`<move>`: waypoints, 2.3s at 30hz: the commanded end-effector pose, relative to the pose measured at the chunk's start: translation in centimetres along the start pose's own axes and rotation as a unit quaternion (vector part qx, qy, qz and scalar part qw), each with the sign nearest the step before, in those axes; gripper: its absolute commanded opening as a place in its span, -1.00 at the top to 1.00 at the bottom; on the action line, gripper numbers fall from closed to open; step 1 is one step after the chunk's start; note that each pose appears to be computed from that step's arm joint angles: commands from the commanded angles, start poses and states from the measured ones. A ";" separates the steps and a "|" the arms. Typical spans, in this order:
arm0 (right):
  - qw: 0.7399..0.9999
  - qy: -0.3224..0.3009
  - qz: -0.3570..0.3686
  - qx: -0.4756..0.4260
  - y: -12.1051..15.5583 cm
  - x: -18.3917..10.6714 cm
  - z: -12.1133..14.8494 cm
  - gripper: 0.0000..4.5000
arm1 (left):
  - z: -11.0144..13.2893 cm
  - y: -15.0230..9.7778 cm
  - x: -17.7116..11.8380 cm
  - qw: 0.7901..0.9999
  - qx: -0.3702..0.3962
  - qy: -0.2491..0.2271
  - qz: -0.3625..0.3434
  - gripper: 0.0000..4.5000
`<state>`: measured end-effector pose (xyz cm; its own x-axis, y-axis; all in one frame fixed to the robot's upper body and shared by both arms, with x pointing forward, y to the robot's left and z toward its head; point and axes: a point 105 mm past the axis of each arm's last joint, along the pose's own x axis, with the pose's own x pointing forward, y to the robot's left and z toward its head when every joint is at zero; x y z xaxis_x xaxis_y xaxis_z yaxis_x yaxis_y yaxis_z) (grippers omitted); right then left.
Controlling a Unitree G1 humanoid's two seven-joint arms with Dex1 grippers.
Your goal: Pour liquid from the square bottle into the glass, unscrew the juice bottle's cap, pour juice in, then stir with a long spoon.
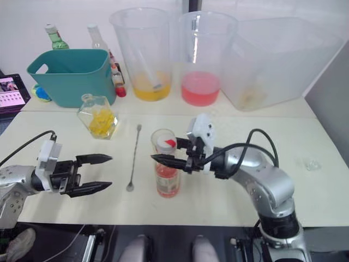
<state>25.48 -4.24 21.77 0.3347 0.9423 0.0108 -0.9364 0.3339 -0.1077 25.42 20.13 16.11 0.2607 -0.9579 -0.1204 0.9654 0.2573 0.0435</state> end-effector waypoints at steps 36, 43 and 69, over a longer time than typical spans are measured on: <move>0.986 0.043 0.151 -0.059 0.1 -2.3 0.0 -0.97 | 0.3 -0.4 -0.9 0.999 0.027 0.019 -0.012 -1.00; 0.975 0.032 0.207 -0.072 0.2 -1.1 0.1 -0.97 | 0.2 -1.6 -1.9 0.999 0.026 0.022 0.020 -1.00; 0.985 0.002 0.146 -0.087 0.0 -0.1 2.2 0.12 | 0.4 -0.3 -0.8 0.999 0.039 0.013 0.000 -1.00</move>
<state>25.95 -4.18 22.48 0.0565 0.9936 -0.0977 -0.9709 0.0319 -0.2372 24.87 20.81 16.18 0.2744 -0.9505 -0.1461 0.9604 0.2632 0.0915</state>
